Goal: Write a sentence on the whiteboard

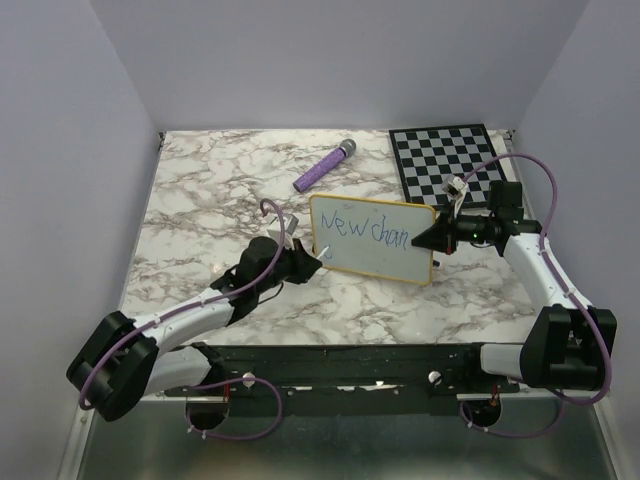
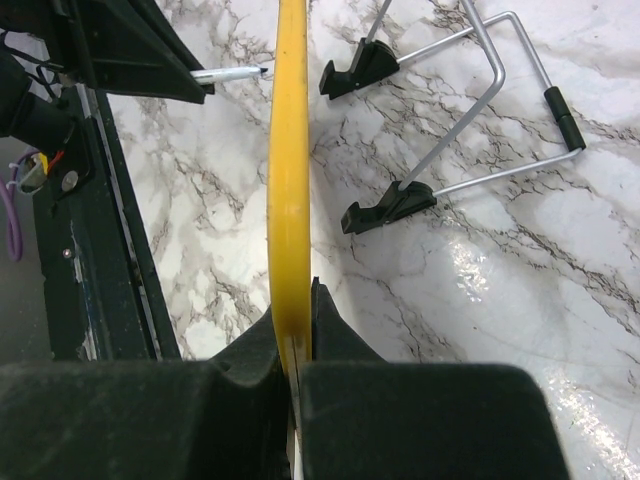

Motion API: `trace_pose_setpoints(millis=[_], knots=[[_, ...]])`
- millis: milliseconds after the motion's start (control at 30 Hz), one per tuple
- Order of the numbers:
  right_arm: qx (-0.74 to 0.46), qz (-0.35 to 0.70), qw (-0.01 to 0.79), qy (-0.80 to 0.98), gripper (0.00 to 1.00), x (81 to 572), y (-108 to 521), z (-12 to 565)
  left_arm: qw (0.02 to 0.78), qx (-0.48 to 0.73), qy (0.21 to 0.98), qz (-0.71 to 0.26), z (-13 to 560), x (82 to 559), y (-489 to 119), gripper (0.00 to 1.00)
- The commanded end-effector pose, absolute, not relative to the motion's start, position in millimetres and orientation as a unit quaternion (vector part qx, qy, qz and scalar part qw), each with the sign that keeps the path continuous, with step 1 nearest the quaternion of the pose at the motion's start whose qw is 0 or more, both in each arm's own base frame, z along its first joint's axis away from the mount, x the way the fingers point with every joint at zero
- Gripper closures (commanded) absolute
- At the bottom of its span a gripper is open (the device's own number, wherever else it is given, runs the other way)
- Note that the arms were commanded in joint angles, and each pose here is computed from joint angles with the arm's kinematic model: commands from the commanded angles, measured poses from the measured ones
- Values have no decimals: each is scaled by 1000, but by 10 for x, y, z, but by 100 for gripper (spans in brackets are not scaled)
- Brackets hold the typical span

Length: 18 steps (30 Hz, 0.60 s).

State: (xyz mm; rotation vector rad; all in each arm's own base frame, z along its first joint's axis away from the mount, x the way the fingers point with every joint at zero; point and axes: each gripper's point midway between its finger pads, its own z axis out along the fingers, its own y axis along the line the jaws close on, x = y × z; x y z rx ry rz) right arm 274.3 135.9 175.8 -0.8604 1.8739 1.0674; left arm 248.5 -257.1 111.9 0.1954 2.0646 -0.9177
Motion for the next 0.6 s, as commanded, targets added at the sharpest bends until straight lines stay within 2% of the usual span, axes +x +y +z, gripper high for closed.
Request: trace_pose_setpoints(millis=[0, 567], knots=[[-346, 427, 400, 733, 99, 2718, 1381, 1822, 426, 80, 825, -364, 1133, 2409, -2483, 100], [-347, 428, 401, 732, 99, 2715, 1384, 1826, 454, 70, 799, -389, 1279, 2503, -2566, 100]])
